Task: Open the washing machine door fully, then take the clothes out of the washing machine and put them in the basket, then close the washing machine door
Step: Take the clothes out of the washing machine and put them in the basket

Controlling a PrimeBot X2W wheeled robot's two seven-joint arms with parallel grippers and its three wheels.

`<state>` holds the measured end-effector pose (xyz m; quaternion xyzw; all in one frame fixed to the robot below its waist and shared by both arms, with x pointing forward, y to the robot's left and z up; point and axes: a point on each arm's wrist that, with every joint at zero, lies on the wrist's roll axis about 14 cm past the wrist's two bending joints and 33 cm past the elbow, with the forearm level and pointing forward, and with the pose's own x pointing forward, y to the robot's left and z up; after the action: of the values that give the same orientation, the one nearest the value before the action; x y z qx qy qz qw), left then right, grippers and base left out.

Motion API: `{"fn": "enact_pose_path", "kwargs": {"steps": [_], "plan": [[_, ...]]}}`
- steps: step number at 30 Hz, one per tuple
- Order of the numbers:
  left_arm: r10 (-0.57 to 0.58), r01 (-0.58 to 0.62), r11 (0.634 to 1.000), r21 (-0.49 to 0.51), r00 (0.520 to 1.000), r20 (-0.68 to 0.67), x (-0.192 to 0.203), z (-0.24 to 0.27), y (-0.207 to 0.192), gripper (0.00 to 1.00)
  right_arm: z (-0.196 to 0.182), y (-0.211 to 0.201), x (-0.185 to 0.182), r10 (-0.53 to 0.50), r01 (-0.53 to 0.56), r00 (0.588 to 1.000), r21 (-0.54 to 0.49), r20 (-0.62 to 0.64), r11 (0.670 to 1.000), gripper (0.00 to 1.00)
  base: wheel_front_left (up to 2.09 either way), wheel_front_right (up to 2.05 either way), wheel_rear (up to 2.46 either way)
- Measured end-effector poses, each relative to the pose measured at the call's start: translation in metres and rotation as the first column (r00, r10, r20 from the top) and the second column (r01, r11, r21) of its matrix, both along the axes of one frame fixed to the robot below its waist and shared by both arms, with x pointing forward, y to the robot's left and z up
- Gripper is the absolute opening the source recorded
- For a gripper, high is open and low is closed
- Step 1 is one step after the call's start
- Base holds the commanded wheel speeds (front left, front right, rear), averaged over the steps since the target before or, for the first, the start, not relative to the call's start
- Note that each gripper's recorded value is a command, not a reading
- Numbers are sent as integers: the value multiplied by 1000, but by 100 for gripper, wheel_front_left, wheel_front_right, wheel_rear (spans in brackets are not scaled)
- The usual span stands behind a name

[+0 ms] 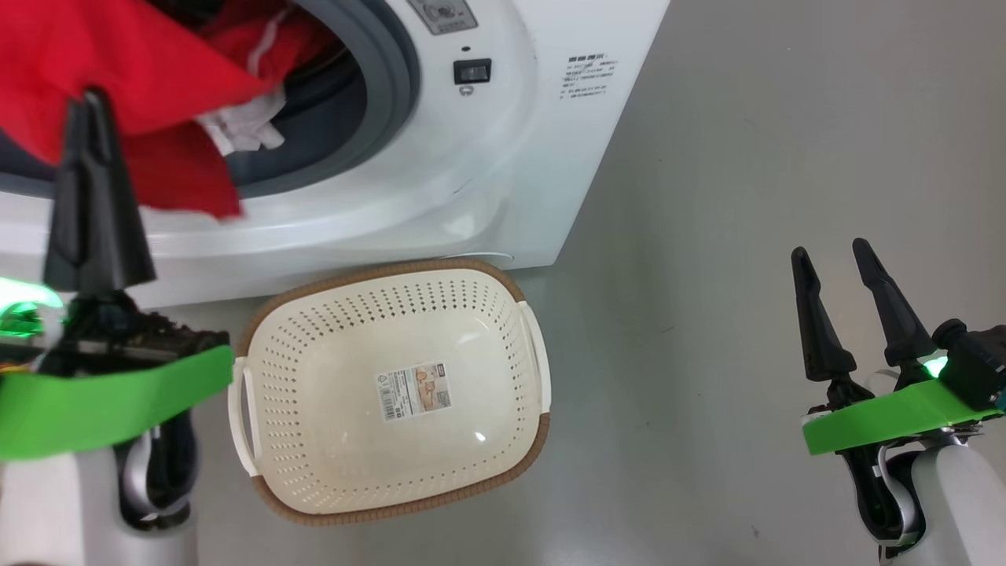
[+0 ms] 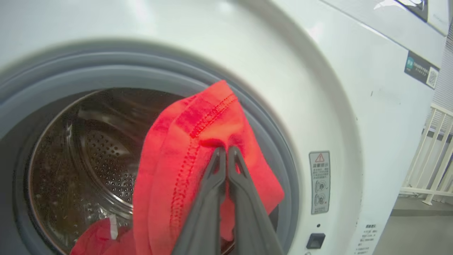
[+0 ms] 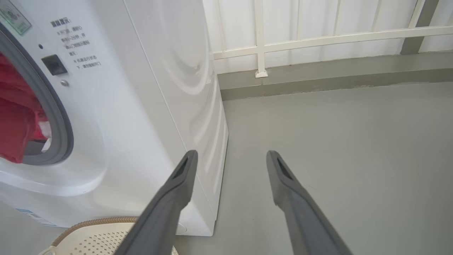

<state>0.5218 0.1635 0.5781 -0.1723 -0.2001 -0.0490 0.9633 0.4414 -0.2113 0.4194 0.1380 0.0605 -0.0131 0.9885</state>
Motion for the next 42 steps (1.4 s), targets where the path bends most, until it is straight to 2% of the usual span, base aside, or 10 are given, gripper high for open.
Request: {"fn": "enact_pose_path", "kwargs": {"steps": [7,11,15,19,23,29,36,42], "plan": [[3,-5,1000,11,988,155,-15,46,0,0,-2,-1,0,-3,3,1000,-1,-5,1000,100,0,0,0],[3,-5,1000,8,981,193,-19,56,0,0,-3,-2,0,-4,4,1000,-2,-7,1000,100,0,0,0],[-5,4,1000,11,991,134,-18,38,-3,0,-3,-2,0,-5,5,1000,-2,-7,1000,100,0,0,0],[-16,16,1000,-2,1000,-16,-15,-10,-4,0,-3,-2,-1,-7,7,1000,-1,-8,1000,100,0,0,0],[-38,36,999,-14,986,-163,-14,-58,-11,0,-5,-3,-1,-10,10,1000,-1,-14,1000,100,0,0,0],[-59,51,998,-30,927,-371,-19,-128,-18,0,-10,-2,-2,-13,13,1000,4,-25,1000,100,0,0,0],[-104,102,994,-37,805,-584,-37,-207,-37,0,-18,-4,-3,-19,20,999,3,-46,1000,100,0,0,0],[-138,174,985,-17,711,-689,-42,-251,-56,0,-26,-7,-2,-29,29,997,0,-68,1000,100,0,0,0]]}}
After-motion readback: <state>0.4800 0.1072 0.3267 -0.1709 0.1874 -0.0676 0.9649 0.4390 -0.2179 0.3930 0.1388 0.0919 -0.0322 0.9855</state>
